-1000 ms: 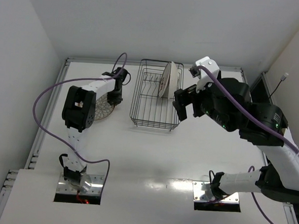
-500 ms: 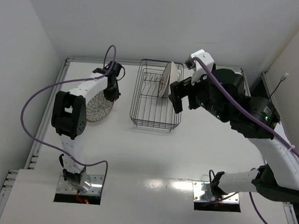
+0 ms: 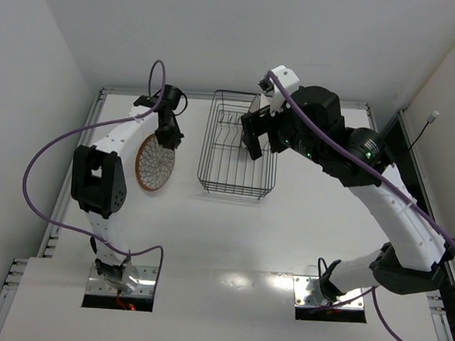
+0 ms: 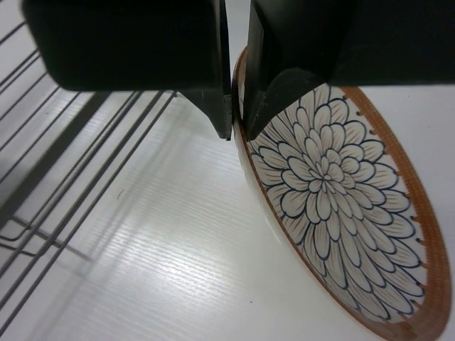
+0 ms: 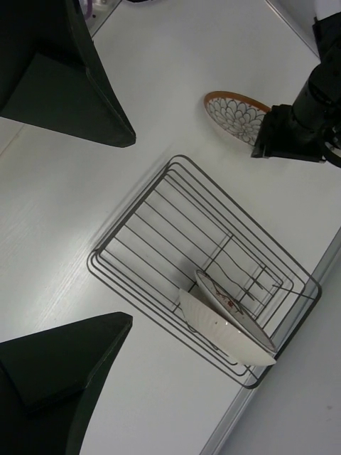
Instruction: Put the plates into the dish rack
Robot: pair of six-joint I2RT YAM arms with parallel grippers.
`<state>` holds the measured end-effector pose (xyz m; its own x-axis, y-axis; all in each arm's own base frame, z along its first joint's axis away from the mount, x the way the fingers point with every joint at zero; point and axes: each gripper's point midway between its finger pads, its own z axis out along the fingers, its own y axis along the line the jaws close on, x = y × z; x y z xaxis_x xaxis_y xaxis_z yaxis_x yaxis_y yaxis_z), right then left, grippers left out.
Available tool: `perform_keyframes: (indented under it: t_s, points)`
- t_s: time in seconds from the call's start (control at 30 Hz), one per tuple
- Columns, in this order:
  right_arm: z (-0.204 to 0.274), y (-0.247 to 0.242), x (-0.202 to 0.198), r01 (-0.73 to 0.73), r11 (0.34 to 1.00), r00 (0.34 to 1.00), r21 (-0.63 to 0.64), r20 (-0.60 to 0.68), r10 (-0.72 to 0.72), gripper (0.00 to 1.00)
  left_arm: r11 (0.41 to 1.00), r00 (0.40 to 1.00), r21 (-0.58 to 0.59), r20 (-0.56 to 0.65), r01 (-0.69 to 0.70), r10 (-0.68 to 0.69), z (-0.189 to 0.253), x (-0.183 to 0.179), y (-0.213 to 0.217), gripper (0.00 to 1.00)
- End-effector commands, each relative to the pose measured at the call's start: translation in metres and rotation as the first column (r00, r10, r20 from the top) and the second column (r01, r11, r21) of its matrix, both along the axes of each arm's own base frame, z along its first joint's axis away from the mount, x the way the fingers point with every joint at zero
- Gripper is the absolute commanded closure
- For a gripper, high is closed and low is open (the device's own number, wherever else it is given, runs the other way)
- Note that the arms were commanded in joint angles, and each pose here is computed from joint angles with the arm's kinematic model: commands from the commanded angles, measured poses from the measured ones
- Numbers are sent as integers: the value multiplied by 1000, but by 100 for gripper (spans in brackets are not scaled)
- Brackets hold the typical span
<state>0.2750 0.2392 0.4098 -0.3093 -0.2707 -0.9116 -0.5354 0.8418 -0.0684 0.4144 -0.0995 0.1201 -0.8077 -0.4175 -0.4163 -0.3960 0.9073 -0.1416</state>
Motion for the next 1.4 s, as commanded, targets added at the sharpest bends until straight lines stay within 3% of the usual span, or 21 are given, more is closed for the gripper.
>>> perform_keyframes:
  t_s: [0.0, 0.2, 0.4, 0.6, 0.73, 0.87, 0.9, 0.97, 1.0, 1.2, 1.23, 1.3, 1.33, 1.37]
  points:
    - [18, 0, 4, -30, 999, 999, 27, 41, 29, 1, 995, 984, -91, 170, -30, 45, 71, 18, -8, 100]
    - [13, -8, 12, -3, 1000, 999, 18, 45, 2, 1, 996, 978, -62, 193, -64, 74, 81, 21, -1, 100]
    - [12, -28, 23, 50, 998, 997, 39, 59, -52, 1, 987, 929, -161, 359, -30, 87, 159, 41, -14, 100]
    - [7, -44, 18, 85, 992, 994, 91, 53, -90, 1, 976, 824, -210, 561, 50, 79, 241, 66, -16, 100]
    - [4, -53, 18, 107, 989, 992, 106, 56, -114, 1, 952, 775, -261, 631, 158, 44, 263, 76, -28, 100]
    - [4, -59, 15, 121, 986, 991, 112, 51, -128, 1, 921, 643, -279, 765, 272, 42, 316, 82, -34, 100]
    - [7, -61, 13, 120, 986, 990, 119, 57, -128, 1, 904, 585, -276, 810, 328, 35, 335, 85, -37, 100]
    - [1, -66, 12, 130, 987, 990, 93, 43, -134, 1, 860, 547, -313, 836, 403, 47, 350, 88, -46, 100]
    - [5, -66, 12, 129, 987, 990, 100, 50, -135, 1, 807, 496, -309, 868, 503, 23, 365, 87, -59, 100]
    - [6, -80, 9, 157, 984, 986, 79, 46, -161, 1, 566, 444, -369, 896, 737, 5, 369, 91, -108, 100]
    - [4, -81, 8, 157, 985, 986, 73, 39, -160, 1, 518, 411, -344, 912, 783, -15, 371, 86, -119, 100]
    - [8, -87, 6, 174, 982, 983, 77, 48, -178, 1, 470, 424, -371, 905, 801, -9, 365, 89, -125, 100]
    - [9, -92, 3, 182, 980, 981, 75, 50, -186, 1, 432, 389, -346, 921, 833, -14, 370, 85, -128, 100]
    - [12, -93, 0, 182, 980, 981, 82, 56, -187, 1, 411, 396, -356, 918, 839, -14, 367, 86, -131, 100]
